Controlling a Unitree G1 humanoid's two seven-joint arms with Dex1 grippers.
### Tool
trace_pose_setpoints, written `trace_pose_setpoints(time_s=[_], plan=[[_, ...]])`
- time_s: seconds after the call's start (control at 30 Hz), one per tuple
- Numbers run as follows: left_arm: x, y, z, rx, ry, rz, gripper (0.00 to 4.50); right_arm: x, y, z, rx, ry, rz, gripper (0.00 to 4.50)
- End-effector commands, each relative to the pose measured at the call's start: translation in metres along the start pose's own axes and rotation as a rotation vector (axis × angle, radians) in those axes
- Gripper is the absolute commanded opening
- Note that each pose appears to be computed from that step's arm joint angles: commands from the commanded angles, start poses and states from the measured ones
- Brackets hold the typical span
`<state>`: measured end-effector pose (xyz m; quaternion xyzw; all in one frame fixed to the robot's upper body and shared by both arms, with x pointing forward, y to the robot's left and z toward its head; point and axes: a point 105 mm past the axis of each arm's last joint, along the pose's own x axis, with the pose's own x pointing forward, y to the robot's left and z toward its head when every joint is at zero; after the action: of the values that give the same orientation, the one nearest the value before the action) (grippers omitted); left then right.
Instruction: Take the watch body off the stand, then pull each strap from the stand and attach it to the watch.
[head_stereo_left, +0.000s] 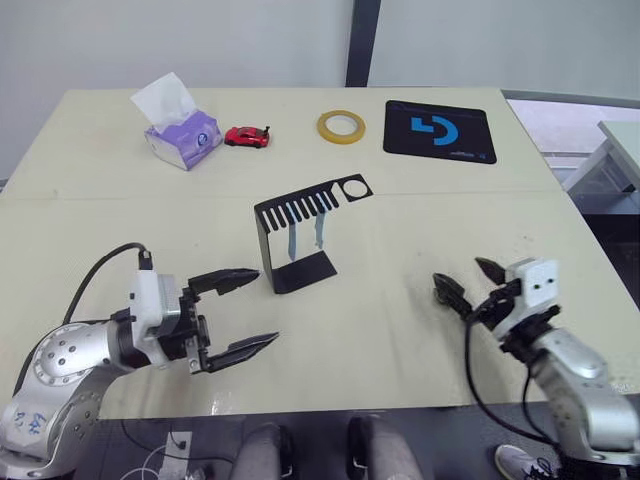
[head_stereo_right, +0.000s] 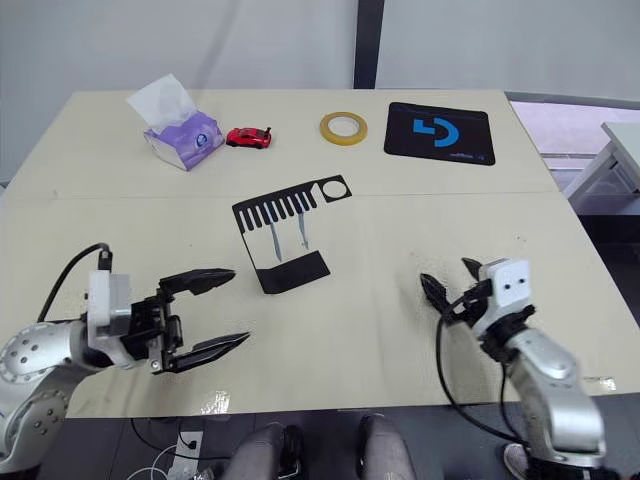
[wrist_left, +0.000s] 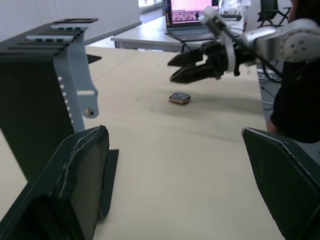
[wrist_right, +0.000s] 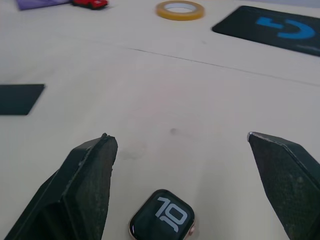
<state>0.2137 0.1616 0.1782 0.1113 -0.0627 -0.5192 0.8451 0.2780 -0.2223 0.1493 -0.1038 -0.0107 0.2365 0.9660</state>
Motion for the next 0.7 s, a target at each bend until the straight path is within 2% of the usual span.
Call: trace_pose_setpoints(time_s=[0.03,0.13,0.27,0.4,0.53,0.7], plan=[[-0.016,0.008,-0.002,0.051,0.012,0.133,4.50,-0.022,0.006,0.026,-0.150,-0.121,0.149,4.46],[-0.029,0.012,-0.012,0.044,0.037,0.252,4.50,-0.043,-0.004,0.021,-0.146,-0.137,0.163,4.46],[-0.027,0.011,-0.019,0.087,0.055,0.334,4.50,-0.055,-0.005,0.012,-0.185,-0.140,0.213,4.46],[-0.015,0.012,-0.015,0.098,0.016,0.375,4.50,-0.049,0.001,0.025,-0.129,-0.227,0.267,4.46],[0.002,0.012,-0.014,0.099,-0.011,0.442,4.50,-0.035,0.022,0.038,-0.138,-0.294,0.384,4.46],[0.024,0.017,-0.022,0.114,0.006,0.553,4.50,-0.022,0.036,0.045,-0.122,-0.327,0.437,4.46]])
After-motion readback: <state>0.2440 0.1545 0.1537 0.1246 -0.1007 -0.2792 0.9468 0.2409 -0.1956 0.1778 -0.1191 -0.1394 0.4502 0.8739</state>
